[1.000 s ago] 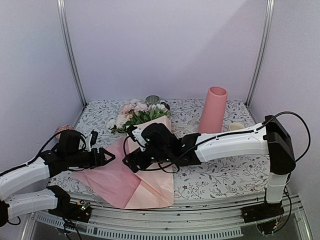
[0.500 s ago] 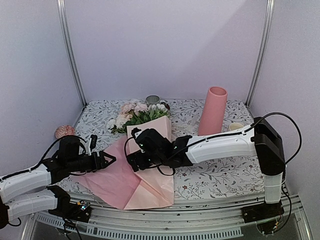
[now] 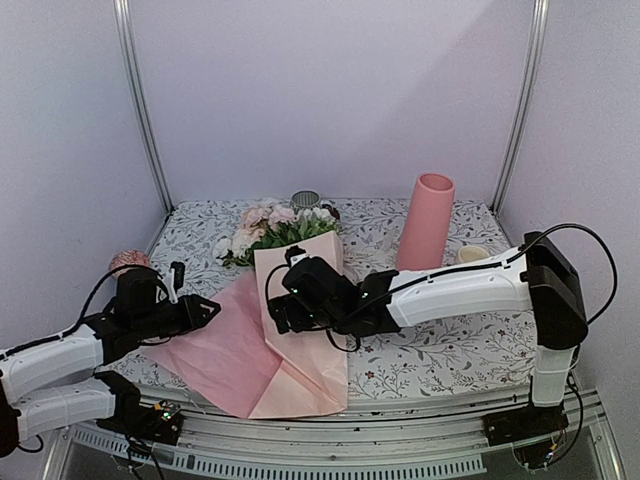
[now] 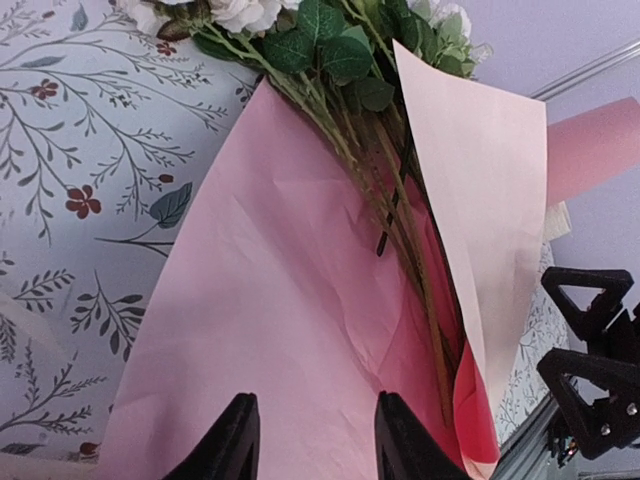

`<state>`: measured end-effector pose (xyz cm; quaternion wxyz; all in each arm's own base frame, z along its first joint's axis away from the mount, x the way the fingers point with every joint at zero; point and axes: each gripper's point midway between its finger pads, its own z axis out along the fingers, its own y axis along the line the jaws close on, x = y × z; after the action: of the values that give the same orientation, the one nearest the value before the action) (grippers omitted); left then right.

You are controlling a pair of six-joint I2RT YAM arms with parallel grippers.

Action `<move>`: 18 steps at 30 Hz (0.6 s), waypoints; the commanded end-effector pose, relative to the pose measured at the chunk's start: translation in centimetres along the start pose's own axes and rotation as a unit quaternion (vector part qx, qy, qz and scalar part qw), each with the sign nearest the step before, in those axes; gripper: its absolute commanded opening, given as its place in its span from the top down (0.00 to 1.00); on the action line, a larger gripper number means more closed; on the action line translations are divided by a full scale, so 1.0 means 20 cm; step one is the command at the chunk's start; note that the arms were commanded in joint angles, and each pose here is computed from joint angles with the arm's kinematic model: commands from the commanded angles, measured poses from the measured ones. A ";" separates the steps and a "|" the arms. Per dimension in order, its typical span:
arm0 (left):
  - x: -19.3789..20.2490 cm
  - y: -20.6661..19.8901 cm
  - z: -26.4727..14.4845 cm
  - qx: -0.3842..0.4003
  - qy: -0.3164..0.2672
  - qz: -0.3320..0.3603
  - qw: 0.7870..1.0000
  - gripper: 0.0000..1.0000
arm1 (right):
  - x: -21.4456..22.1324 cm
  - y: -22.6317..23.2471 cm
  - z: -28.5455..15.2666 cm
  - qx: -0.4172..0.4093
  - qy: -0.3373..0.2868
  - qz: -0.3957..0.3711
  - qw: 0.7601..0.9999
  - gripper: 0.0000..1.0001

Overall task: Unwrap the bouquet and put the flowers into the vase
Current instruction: Unfold the two-thirds folded wrapping paper from the folded wrapping paper.

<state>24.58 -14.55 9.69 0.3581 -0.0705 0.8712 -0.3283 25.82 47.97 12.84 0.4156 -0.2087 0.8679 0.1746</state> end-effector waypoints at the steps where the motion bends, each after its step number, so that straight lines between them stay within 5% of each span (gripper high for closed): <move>1: -0.10 -0.08 0.01 0.025 -0.020 0.026 0.999 0.63 | -0.11 -0.05 -0.12 0.010 -0.045 0.008 0.999 0.00; 8: -0.08 -0.15 0.12 0.057 0.026 0.068 0.996 0.76 | -0.13 -0.08 -0.12 0.024 -0.048 0.006 0.999 0.01; 18: -0.02 -0.22 0.26 0.097 0.072 0.075 0.990 0.70 | -0.11 -0.06 -0.12 0.021 -0.031 -0.011 0.999 0.01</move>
<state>27.45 -18.86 9.28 0.3182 0.0242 0.8764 -0.3607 26.15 46.44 15.00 0.4403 -0.2045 0.8597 0.1586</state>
